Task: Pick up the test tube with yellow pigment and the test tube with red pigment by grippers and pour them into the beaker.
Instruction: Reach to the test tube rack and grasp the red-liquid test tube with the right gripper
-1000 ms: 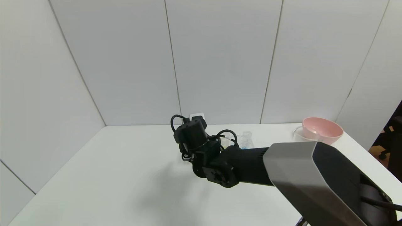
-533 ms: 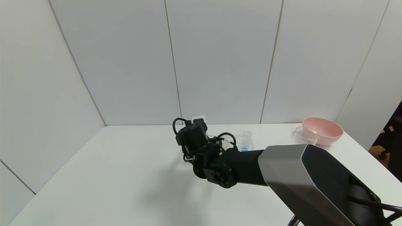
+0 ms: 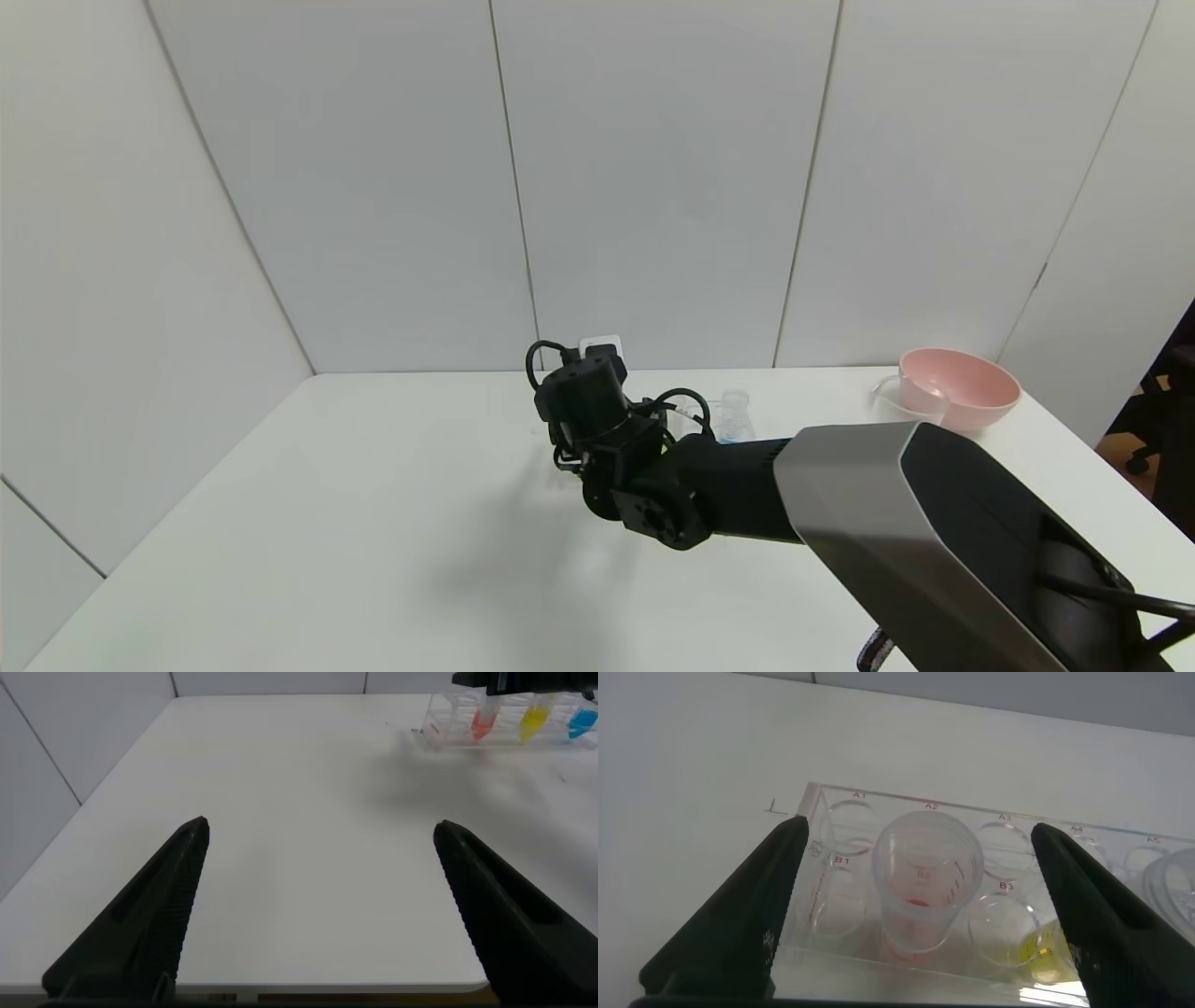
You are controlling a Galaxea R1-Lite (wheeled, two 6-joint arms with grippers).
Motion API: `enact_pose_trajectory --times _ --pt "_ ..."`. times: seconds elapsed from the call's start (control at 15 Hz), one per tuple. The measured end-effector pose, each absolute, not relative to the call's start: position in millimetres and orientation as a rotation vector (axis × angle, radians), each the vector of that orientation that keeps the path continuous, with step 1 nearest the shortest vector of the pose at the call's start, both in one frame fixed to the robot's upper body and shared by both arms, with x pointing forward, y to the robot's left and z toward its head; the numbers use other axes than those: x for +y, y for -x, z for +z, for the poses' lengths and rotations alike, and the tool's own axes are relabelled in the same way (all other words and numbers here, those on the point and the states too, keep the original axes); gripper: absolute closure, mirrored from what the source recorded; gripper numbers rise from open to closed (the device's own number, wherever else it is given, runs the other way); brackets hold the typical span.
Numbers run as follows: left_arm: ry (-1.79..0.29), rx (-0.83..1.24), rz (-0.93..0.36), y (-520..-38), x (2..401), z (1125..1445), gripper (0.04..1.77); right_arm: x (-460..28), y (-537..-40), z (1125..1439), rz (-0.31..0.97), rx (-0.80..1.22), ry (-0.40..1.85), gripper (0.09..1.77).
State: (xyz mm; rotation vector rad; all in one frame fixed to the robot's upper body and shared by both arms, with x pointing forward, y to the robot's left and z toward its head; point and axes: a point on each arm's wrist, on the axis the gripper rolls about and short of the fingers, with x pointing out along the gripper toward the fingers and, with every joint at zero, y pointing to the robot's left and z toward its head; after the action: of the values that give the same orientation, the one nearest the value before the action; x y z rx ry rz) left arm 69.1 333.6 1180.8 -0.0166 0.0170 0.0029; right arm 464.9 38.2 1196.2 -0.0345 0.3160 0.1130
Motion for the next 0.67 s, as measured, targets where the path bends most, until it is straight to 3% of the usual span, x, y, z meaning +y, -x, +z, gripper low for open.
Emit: enact_pose_trajectory --times 0.6,0.67 --pt "0.017 0.017 0.002 -69.1 333.6 1180.8 0.09 38.5 -463.1 1196.0 0.109 0.325 0.018 0.15" --pt "0.017 0.017 0.003 -69.1 333.6 1180.8 0.09 38.3 -462.9 1195.1 0.109 0.328 0.02 0.33"
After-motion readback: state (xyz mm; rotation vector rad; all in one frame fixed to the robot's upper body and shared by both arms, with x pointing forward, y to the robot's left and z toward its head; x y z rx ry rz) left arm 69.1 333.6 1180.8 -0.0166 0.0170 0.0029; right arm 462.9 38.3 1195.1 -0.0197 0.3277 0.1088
